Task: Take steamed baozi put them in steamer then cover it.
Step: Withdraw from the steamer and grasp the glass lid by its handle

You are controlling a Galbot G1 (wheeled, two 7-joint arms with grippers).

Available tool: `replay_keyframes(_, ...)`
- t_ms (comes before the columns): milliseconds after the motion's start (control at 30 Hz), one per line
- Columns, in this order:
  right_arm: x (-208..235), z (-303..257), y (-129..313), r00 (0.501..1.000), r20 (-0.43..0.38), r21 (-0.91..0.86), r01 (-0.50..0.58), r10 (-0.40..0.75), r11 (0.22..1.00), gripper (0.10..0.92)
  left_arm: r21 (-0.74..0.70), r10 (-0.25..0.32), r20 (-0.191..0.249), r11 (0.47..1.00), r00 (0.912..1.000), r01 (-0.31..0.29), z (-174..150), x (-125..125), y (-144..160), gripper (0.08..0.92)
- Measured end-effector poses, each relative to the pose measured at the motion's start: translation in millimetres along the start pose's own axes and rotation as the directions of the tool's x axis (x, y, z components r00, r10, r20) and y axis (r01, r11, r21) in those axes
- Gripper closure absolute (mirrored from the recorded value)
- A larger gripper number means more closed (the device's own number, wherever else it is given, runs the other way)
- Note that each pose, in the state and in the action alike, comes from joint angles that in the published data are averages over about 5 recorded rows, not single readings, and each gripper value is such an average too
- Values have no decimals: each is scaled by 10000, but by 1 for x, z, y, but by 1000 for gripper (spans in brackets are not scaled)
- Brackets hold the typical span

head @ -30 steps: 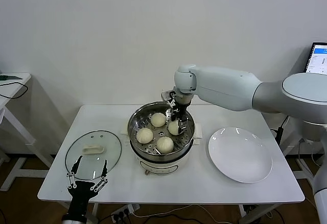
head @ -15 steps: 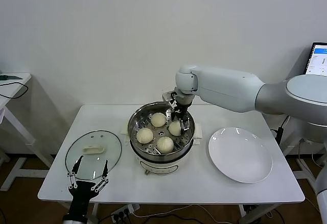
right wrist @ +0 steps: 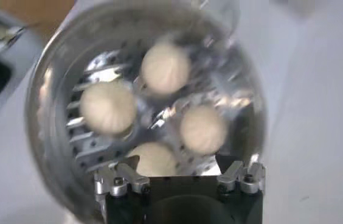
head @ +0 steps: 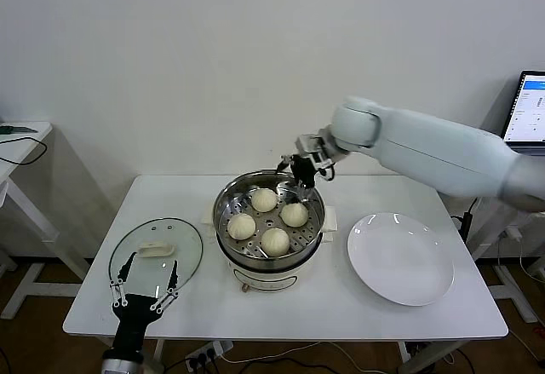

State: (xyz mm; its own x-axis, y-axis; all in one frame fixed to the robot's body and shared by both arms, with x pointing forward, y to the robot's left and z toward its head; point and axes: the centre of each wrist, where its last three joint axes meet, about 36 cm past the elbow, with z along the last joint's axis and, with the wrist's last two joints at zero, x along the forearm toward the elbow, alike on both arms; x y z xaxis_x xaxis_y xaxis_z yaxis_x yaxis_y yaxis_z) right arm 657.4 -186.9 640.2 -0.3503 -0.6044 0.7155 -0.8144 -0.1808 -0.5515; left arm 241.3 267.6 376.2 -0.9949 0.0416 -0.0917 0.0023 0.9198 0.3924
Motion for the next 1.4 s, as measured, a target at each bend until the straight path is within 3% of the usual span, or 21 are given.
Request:
replay_keyframes(100,11,20,21,9717,798,-661,-2175,2224,9738,200,-242,-90,106,9997,9999,92,-1,-7,2,177)
replay_keyframes(167,14,32,37,9201,1221,-1316,-3566,3721,9249,200,-420,-148,172,9990,9997,155,-1,-11,4,177)
replay_keyframes(367,9,66,92,6738,1409,-3723,-6429,7254,6694,200,-1124,-247,393,9932,9989,290,1,-25,9,177)
replay_keyframes(600,-10,102,163,3828,179,-5786,-7495,9237,3218,200,-2101,-374,456,9766,9983,461,11,-42,16,177)
replay_keyframes(833,-34,129,245,1791,-1821,-6819,-7314,9668,70,200,-3610,-370,419,9313,9984,496,33,-56,26,177)
replay_keyframes(1033,-50,138,319,943,-3373,-6947,-6964,9367,-1800,200,-5374,-82,32,8433,10000,86,61,-60,35,177)
replay_keyframes(1400,-74,126,416,851,-4971,-6655,-6759,8635,-3166,200,-7745,574,-771,6252,9954,-961,109,-62,43,177)
